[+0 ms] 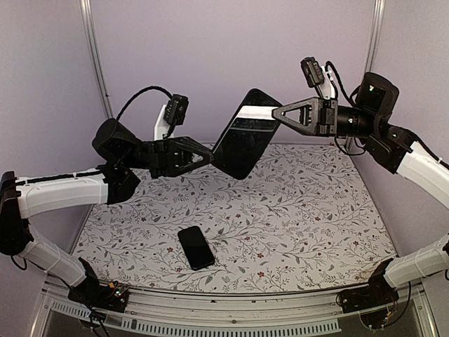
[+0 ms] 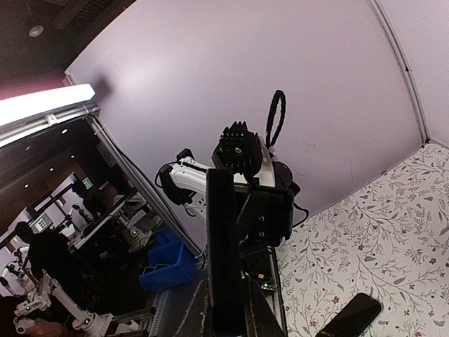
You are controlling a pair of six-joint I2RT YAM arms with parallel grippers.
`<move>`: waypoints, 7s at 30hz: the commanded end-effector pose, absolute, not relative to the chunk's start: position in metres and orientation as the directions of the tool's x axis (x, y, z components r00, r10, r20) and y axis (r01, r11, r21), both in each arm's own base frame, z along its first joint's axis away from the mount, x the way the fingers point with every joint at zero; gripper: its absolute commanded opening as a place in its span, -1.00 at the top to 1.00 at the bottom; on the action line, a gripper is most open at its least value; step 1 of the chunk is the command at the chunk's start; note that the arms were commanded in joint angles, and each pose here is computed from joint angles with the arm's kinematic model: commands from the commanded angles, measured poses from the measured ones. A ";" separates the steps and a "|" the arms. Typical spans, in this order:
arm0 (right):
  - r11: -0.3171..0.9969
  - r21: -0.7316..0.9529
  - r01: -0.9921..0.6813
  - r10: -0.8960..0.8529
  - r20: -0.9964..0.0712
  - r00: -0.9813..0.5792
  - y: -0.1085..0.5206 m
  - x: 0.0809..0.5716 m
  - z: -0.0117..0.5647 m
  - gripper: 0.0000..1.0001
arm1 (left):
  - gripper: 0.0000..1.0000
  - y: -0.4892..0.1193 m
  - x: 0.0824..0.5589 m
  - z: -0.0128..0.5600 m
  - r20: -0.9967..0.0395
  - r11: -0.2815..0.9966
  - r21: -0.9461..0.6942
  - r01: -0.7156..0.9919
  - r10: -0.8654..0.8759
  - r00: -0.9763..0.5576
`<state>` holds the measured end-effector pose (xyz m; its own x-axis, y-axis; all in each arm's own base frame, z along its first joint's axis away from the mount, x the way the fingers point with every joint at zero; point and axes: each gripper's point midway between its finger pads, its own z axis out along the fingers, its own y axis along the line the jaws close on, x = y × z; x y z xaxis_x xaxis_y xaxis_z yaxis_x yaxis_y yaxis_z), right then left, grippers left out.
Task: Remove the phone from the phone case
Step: Remove the phone from the bottom left corner of the phone case, then pass from the right arm to the left
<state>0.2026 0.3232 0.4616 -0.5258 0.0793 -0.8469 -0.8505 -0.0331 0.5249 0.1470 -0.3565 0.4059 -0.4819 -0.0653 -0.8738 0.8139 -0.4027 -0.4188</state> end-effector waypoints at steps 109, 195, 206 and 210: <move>-0.247 0.653 -0.716 0.261 -0.667 -0.698 0.292 0.207 0.512 1.00 | -0.12 -0.388 0.155 0.438 -0.968 -0.195 -0.088 0.977 -0.214 -0.130; 0.097 0.690 -0.717 0.351 -0.698 -0.624 0.291 0.271 0.448 1.00 | -0.28 -0.324 0.231 0.355 -0.862 0.448 -0.500 0.741 -0.176 -0.475; 0.090 0.612 -0.785 0.324 -0.764 -0.558 0.289 0.259 0.457 1.00 | -0.43 -0.338 0.223 0.389 -0.678 0.027 -0.723 0.691 -0.221 -0.701; 0.083 0.620 -0.780 0.314 -0.760 -0.570 0.290 0.258 0.454 1.00 | -0.39 -0.341 0.220 0.390 -0.669 -0.009 -0.731 0.683 -0.188 -0.719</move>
